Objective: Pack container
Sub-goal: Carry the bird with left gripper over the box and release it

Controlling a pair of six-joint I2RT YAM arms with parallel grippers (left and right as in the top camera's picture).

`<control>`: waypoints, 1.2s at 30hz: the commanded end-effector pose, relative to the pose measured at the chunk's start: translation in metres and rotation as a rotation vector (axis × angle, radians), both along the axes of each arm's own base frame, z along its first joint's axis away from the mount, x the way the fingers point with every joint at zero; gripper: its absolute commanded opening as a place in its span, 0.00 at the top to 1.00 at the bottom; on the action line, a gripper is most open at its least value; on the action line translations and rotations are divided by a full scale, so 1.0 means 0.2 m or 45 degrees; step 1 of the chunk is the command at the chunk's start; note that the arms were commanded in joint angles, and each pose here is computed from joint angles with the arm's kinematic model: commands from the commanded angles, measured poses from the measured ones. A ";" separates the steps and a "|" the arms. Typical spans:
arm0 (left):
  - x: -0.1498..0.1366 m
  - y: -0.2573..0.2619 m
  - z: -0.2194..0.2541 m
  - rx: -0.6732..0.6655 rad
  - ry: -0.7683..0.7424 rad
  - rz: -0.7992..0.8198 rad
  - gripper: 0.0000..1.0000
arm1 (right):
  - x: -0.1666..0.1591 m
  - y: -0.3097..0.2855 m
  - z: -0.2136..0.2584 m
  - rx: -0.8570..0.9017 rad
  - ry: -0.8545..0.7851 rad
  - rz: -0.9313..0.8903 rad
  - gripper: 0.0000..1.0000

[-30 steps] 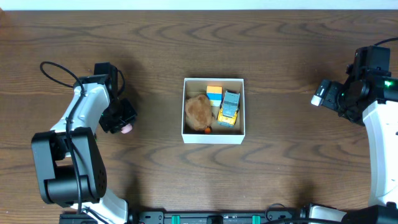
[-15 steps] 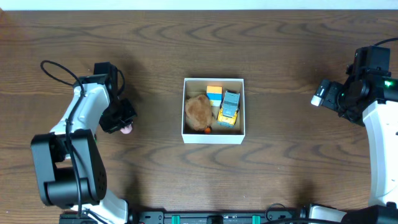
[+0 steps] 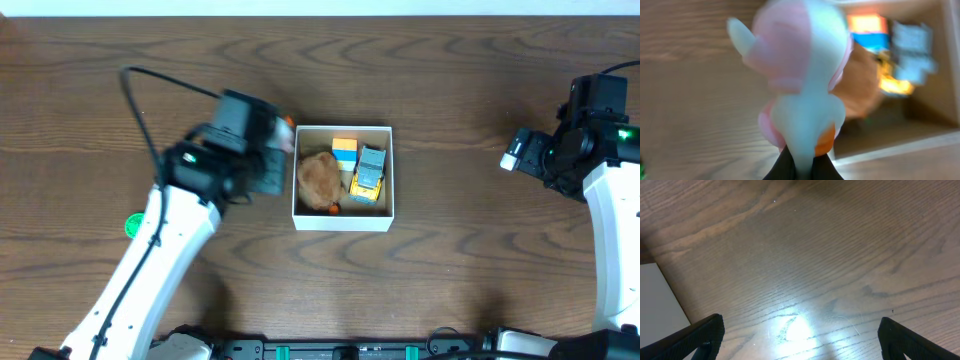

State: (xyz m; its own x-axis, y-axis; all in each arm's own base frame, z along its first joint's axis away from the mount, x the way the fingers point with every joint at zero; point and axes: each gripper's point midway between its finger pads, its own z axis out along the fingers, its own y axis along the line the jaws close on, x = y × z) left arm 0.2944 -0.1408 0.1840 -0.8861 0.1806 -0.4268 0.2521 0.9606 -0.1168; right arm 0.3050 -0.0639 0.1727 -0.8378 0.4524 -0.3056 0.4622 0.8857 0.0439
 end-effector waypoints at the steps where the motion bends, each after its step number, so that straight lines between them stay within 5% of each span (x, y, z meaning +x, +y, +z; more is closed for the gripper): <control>1: -0.06 -0.14 0.00 0.043 -0.017 -0.203 0.94 | 0.00 0.00 0.00 -0.001 0.007 0.020 0.01; 17: -0.28 -0.49 -0.28 0.157 0.157 -0.543 0.94 | 0.00 0.00 -0.01 -0.001 0.008 0.019 0.01; 20: -0.27 -0.49 -0.29 0.164 0.165 -0.543 0.76 | 0.00 0.00 -0.01 -0.001 0.009 0.019 0.01; 27: -0.21 -0.48 -0.28 0.196 0.097 -0.518 0.74 | 0.00 0.00 -0.01 -0.001 0.010 0.020 0.01; 30: -0.21 -0.48 -0.28 0.201 0.089 -0.517 0.48 | 0.00 0.00 -0.01 -0.001 0.009 0.019 0.01; 33: -0.18 -0.45 -0.27 0.247 0.059 -0.496 0.45 | 0.00 0.00 -0.01 -0.001 0.009 0.020 0.01; 36: -0.17 -0.44 -0.26 0.253 0.044 -0.487 0.30 | 0.00 0.00 -0.01 -0.001 0.008 0.020 0.01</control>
